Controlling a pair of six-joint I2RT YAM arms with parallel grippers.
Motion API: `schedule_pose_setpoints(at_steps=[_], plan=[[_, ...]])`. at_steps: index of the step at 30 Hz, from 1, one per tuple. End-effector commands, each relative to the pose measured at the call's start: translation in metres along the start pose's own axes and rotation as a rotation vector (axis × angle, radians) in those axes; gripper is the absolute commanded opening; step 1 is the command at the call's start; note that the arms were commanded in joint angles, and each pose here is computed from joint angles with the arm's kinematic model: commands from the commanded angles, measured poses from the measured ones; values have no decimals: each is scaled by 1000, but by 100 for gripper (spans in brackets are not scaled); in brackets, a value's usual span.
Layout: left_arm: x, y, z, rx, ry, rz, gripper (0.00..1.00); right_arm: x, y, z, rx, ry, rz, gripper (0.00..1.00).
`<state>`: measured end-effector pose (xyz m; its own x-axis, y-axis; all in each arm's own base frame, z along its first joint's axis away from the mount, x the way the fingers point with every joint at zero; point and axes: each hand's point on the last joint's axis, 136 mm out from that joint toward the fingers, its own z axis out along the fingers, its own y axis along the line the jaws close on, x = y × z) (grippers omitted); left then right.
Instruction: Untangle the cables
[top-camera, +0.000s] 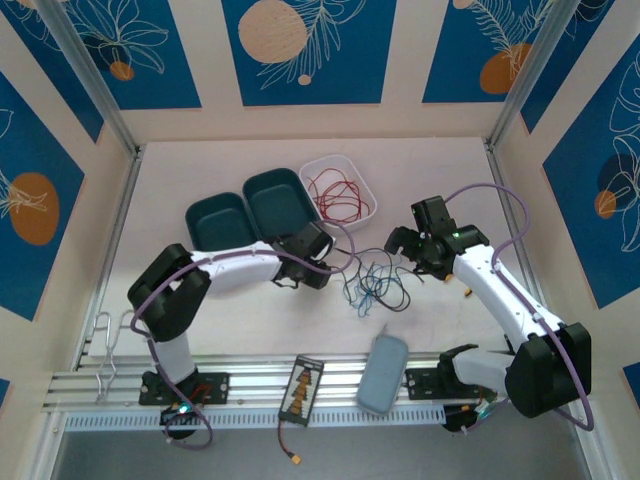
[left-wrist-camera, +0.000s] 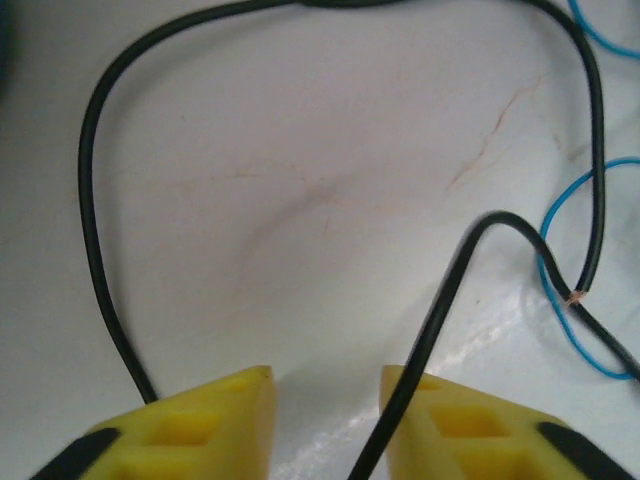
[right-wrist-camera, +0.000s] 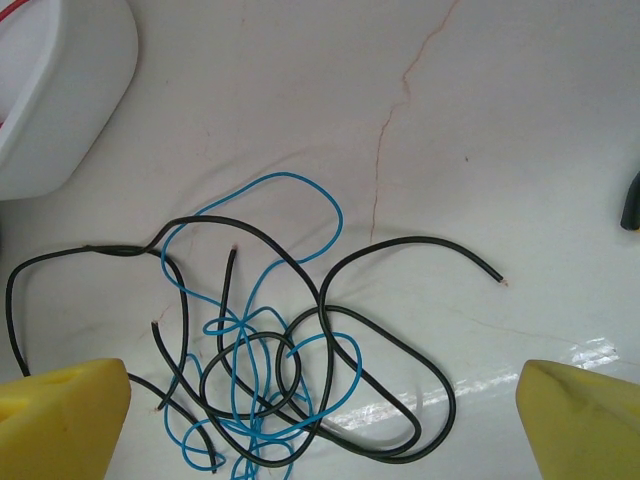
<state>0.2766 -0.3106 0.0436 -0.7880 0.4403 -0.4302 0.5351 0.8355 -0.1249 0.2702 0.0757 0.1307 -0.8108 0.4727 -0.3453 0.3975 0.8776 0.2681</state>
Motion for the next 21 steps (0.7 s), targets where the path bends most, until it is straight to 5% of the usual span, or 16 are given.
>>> schedule_pose_setpoints(at_steps=[1, 12, 21], plan=[[-3, -9, -4, 26, 4, 30, 27, 1, 3, 2, -19, 17, 17, 99], [-32, -27, -56, 110, -159, 28, 2, 26, 26, 35, -48, 118, -58, 99], [-50, -26, -112, 125, -311, 2, 0, 37, 44, 64, 21, 183, -148, 99]])
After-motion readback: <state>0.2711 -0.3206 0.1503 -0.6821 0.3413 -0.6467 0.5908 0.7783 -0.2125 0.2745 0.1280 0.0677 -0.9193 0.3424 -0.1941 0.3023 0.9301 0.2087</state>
